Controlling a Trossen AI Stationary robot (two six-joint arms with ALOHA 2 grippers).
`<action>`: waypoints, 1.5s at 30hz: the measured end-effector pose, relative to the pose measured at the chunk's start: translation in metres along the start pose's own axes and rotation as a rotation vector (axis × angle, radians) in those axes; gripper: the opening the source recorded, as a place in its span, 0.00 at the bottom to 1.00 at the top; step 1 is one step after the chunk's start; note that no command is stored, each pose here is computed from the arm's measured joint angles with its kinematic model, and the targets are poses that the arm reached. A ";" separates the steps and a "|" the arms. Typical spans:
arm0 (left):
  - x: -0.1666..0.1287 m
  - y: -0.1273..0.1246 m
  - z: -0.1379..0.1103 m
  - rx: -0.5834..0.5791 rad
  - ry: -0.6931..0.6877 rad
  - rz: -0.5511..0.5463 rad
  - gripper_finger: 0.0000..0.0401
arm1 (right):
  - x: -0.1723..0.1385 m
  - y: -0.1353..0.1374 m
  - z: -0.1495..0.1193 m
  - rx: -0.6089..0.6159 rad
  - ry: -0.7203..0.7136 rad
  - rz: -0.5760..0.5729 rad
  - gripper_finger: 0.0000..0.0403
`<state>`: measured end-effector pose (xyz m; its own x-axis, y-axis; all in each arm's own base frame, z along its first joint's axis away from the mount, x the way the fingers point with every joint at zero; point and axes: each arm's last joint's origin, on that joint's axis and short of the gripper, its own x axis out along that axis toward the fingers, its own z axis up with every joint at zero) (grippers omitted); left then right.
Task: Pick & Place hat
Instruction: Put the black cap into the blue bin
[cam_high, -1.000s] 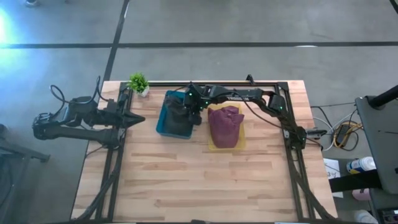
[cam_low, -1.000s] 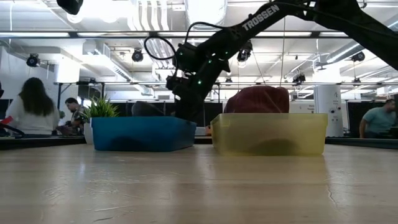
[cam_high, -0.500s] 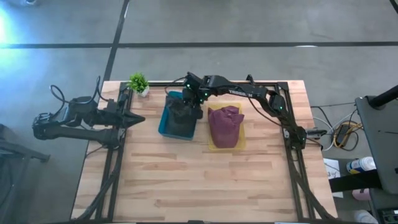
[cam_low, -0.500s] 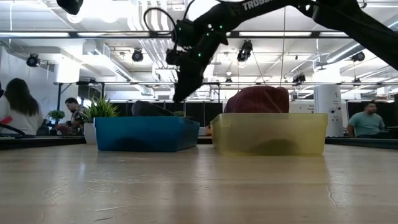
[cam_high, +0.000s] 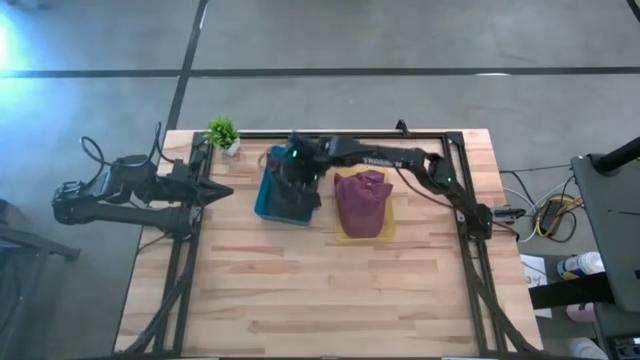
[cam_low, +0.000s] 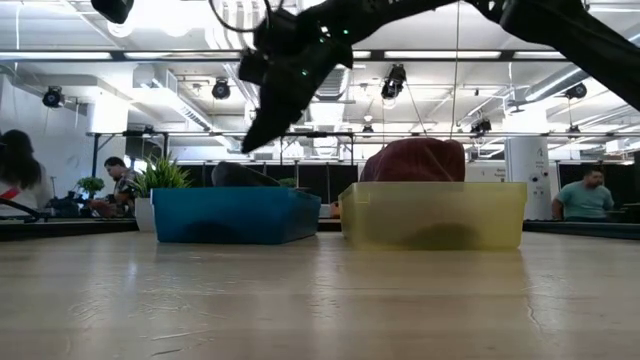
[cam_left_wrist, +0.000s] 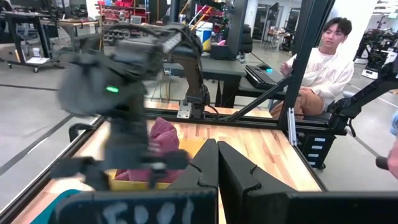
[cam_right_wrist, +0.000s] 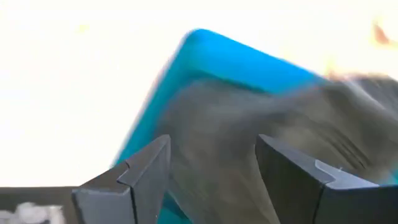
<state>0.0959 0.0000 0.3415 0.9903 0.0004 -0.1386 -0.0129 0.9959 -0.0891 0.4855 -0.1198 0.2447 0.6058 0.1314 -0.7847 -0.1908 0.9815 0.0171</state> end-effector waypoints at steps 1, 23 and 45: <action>0.000 0.000 0.000 0.000 0.000 0.000 0.00 | 0.004 0.007 0.003 -0.050 -0.003 0.006 0.57; 0.000 0.000 0.000 0.000 0.000 0.000 0.00 | 0.090 0.018 -0.030 0.140 0.143 0.045 0.54; 0.000 0.000 0.000 0.000 0.001 0.000 0.00 | 0.003 0.003 0.012 0.284 -0.088 -0.122 0.54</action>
<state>0.0960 0.0000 0.3414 0.9902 0.0003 -0.1394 -0.0128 0.9959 -0.0891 0.4957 -0.1146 0.2502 0.6775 0.0093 -0.7355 0.1037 0.9887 0.1081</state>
